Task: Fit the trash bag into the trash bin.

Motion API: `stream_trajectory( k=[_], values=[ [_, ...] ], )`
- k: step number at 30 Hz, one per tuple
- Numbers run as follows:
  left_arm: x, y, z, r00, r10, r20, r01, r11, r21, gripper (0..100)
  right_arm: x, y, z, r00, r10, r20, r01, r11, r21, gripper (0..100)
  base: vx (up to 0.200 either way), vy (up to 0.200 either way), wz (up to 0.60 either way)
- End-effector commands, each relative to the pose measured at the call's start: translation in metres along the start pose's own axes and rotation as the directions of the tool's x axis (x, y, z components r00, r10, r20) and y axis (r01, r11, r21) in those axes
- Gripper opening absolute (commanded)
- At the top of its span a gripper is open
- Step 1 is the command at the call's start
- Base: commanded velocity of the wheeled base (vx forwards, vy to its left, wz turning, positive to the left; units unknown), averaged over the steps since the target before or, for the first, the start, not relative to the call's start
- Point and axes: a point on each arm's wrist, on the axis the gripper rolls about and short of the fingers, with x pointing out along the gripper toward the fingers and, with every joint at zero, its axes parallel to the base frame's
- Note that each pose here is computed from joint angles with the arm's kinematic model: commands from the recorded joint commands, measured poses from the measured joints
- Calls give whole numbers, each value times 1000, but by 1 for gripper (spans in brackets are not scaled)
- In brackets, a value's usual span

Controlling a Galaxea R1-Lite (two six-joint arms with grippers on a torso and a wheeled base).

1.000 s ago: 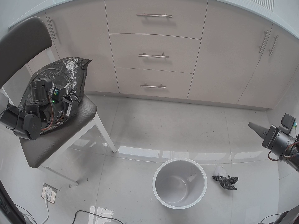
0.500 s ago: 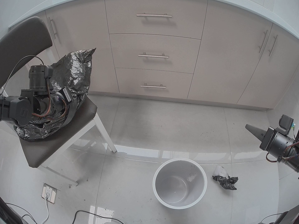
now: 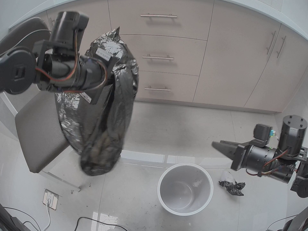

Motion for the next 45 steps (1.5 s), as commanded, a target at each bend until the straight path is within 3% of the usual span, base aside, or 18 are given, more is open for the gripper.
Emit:
stream_trajectory(
  k=[1,7,15,24,25,27,30,36,45],
  values=[
    [-49,-47,-8,976,-193,-101,190,981,-37,0,37,34,-27,992,44,-119,-56,994,-94,100,0,0,0],
    [-56,-50,-8,972,-211,-103,208,977,-33,0,38,50,-42,981,93,-169,-113,987,-113,100,0,0,0],
    [-55,-43,-13,975,-187,-123,185,982,-27,0,57,51,-42,988,34,-148,-58,986,-159,100,0,0,0],
    [-61,-44,-13,972,-201,-123,199,980,-32,0,79,53,-43,989,26,-145,-51,984,-170,100,0,0,0],
    [-62,-44,-12,972,-201,-123,198,980,-34,0,98,55,-46,992,-20,-121,0,986,-166,100,0,0,0],
    [-62,-42,-13,972,-197,-125,194,980,-33,0,109,58,-47,996,-42,-84,27,986,-163,100,0,0,0],
    [-58,-38,-14,975,-182,-128,179,983,-31,0,123,63,-52,999,-32,-37,26,988,-155,100,0,0,0],
    [-54,-33,-15,979,-158,-132,155,987,-30,0,140,70,-63,999,-44,-29,39,984,-171,100,0,0,0],
    [-55,-30,-17,973,-157,-167,154,988,-30,0,163,63,-48,994,-96,54,104,978,-179,100,0,0,0]
  ],
)
